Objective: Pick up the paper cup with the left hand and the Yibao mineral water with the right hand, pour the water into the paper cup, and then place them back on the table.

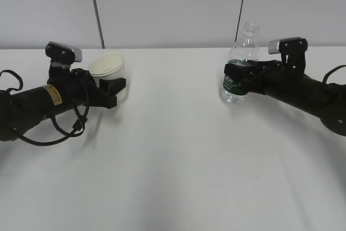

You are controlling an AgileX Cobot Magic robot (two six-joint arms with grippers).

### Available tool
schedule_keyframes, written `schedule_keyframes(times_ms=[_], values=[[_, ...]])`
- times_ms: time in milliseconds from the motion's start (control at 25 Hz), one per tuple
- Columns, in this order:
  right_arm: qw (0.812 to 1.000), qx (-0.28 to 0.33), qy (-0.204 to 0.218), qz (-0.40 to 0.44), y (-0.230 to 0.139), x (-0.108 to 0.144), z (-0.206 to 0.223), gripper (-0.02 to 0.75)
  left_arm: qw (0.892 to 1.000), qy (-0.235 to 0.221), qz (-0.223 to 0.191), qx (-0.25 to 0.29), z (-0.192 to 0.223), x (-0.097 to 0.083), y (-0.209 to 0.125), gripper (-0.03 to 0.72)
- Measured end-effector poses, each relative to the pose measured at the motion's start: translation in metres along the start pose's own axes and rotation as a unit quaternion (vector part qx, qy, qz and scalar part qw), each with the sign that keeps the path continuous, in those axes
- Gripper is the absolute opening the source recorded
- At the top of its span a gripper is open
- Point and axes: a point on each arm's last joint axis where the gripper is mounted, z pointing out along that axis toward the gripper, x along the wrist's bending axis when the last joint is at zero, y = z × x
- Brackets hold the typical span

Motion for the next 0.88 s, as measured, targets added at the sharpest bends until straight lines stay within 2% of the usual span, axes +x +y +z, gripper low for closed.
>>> schedule_keyframes(times_ms=[320,880], values=[[1.0,-0.006,-0.016,0.02,-0.012,-0.005,0.002,0.465,1.0,0.004,0.001,0.01,0.0,0.001,-0.002,0.398],[1.0,-0.008,-0.018,0.018,-0.012,-0.006,0.002,0.465,1.0,0.022,0.009,0.013,0.001,0.005,-0.007,0.398]])
